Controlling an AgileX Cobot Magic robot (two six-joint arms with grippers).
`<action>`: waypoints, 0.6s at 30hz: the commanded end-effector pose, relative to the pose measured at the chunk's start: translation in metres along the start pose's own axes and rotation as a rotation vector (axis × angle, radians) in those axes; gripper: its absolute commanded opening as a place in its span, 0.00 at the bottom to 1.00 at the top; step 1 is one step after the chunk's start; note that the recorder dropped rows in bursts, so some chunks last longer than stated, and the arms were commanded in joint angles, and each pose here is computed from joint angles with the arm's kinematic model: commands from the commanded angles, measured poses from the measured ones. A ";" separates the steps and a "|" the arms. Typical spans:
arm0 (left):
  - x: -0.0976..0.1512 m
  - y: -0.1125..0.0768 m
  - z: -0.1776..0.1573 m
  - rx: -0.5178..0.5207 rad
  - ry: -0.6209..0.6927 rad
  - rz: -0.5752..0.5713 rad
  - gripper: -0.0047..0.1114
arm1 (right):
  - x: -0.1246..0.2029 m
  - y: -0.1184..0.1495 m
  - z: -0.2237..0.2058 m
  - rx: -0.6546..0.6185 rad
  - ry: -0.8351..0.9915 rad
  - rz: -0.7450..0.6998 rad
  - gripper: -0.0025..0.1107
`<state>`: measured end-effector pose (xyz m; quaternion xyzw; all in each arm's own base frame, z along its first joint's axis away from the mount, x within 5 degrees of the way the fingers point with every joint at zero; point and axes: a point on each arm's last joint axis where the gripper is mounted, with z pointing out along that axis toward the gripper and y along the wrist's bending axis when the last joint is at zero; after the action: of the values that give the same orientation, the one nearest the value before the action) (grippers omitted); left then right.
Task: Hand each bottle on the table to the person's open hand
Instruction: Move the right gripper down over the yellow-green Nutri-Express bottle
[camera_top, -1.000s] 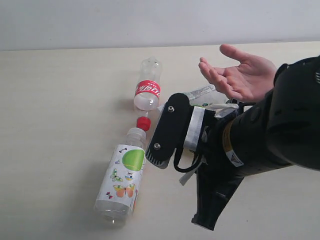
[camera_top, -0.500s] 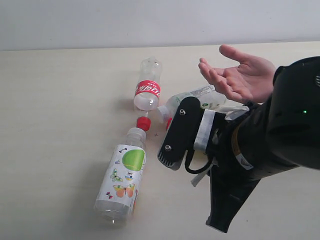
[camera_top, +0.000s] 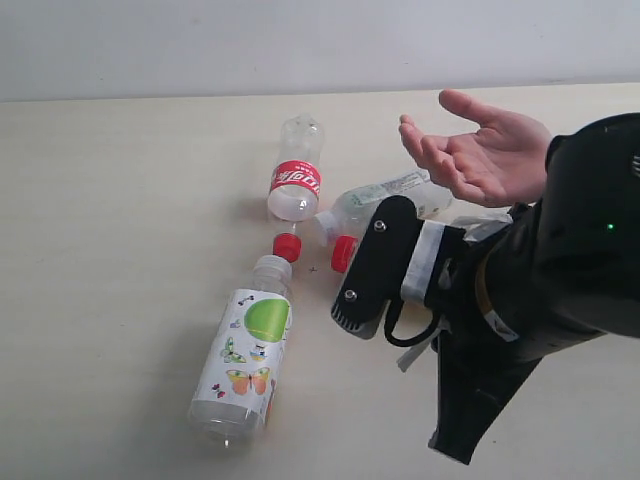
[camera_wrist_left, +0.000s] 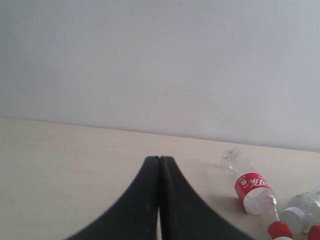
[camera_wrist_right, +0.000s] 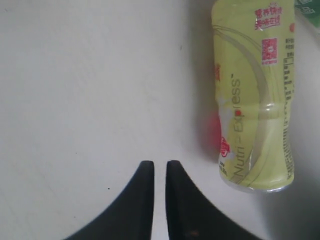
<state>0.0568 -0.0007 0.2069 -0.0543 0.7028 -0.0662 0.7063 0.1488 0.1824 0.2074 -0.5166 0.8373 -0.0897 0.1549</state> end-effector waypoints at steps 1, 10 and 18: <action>0.001 0.000 0.000 -0.002 -0.004 0.004 0.04 | 0.001 -0.003 0.001 0.044 0.008 -0.022 0.11; 0.001 0.000 0.000 -0.002 -0.004 0.004 0.04 | 0.007 -0.010 0.011 0.171 -0.020 -0.117 0.41; 0.001 0.000 0.000 -0.002 -0.004 0.004 0.04 | -0.003 -0.005 0.015 0.130 -0.129 -0.033 0.67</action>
<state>0.0568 -0.0007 0.2069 -0.0543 0.7028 -0.0662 0.7063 0.1593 0.1826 0.2001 -0.5423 0.7957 -0.1145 0.2442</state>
